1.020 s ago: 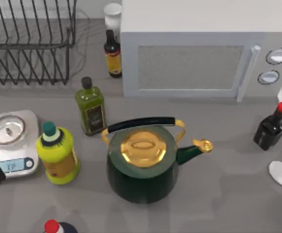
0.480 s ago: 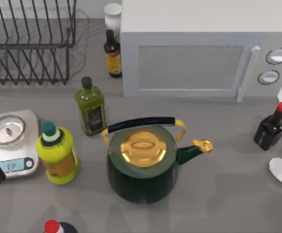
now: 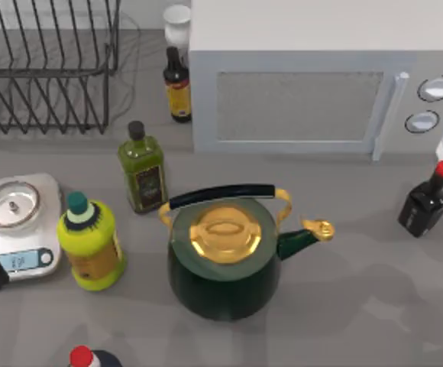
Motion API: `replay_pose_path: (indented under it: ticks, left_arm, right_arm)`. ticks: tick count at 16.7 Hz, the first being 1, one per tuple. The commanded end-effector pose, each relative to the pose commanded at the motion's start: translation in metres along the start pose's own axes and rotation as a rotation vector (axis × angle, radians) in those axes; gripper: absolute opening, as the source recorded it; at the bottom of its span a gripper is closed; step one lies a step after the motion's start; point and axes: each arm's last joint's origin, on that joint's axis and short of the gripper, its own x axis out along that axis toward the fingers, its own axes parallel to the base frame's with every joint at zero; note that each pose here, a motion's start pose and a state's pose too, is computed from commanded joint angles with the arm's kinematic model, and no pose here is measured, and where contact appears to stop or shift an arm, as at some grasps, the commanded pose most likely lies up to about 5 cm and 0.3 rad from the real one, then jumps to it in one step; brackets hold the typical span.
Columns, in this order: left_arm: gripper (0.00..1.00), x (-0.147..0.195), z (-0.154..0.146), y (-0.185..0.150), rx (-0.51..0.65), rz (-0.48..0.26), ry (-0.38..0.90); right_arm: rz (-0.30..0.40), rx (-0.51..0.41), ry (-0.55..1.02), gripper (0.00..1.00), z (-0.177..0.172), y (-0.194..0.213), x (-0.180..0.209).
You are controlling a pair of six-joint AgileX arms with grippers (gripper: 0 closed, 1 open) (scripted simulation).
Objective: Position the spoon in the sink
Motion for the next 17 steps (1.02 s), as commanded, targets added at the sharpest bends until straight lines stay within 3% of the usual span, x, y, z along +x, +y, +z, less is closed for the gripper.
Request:
replay_pose_path:
  ticks: [10,17]
  left_arm:
    - [1.00,0.000,0.000,0.000,0.000,0.000,0.000]
    - [1.00,0.000,0.000,0.000,0.000,0.000,0.000]
  right_arm:
    - [-0.034,0.024,-0.023,0.00,0.001,-0.008,-0.021]
    - [-0.114,0.038,-0.076,0.00,0.044,-0.080,-0.082]
